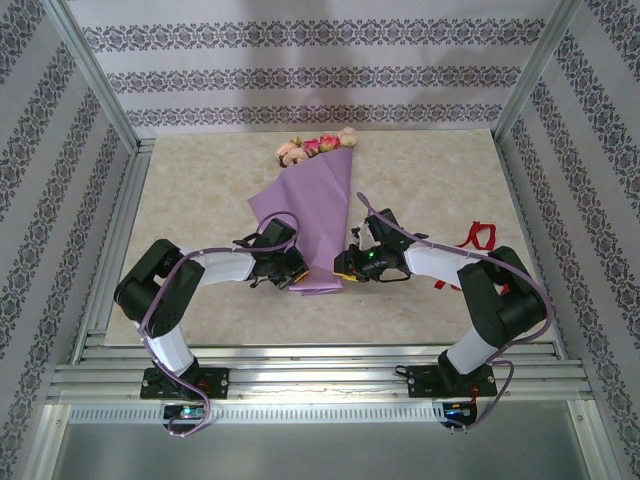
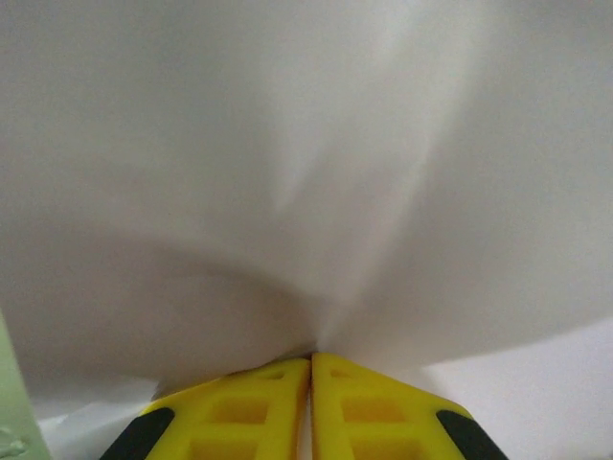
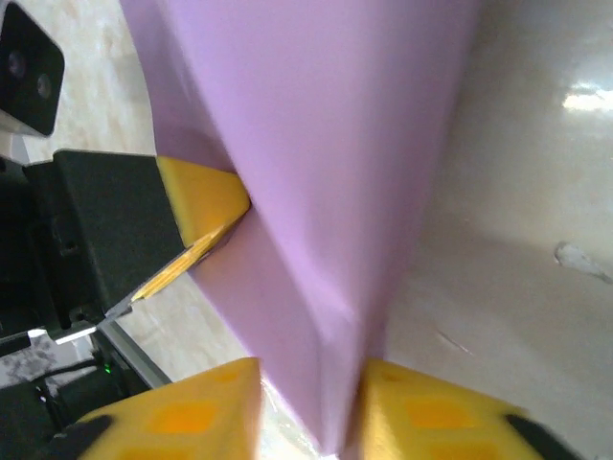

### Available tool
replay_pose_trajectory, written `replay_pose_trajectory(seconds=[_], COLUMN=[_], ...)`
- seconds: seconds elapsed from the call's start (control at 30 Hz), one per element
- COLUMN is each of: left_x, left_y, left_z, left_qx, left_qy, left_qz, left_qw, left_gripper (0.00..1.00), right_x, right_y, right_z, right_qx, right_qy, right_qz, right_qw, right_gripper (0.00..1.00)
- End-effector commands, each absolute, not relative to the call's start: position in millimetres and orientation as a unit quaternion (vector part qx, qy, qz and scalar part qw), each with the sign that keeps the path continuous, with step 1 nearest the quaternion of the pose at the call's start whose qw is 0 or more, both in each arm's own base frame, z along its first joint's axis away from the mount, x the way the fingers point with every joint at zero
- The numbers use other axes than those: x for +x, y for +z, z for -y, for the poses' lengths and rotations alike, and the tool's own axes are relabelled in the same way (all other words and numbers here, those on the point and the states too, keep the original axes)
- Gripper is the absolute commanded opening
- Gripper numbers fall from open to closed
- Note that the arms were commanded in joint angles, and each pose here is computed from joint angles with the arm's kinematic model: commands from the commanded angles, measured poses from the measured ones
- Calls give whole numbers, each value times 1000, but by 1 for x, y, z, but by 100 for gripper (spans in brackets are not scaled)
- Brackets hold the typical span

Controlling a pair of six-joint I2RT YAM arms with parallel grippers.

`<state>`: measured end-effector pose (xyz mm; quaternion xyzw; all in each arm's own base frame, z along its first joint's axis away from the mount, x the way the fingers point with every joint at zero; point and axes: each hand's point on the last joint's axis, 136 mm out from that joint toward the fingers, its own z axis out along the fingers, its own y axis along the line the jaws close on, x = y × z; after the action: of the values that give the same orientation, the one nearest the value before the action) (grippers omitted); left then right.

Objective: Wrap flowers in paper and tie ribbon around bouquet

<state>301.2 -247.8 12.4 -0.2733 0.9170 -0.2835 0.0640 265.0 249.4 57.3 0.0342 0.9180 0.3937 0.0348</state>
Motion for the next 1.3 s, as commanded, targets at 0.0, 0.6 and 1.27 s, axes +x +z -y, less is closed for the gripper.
replay_pose_trajectory(seconds=[0.0, 0.6, 1.27], left_x=[241, 238, 247], left_y=[-52, -62, -51], left_z=[177, 171, 167], left_qx=[-307, -301, -265], left_qy=[-112, -101, -92], left_qz=[-945, -948, -960], left_qw=[-4, -15, -11], left_gripper=[11, 10, 9], right_x=[283, 325, 389], right_y=[61, 39, 32], right_z=[-247, -251, -249], right_qx=[29, 20, 25], right_qy=[408, 436, 441], right_qz=[-911, -895, -889], right_qw=[50, 87, 122], right_gripper=[41, 36, 0])
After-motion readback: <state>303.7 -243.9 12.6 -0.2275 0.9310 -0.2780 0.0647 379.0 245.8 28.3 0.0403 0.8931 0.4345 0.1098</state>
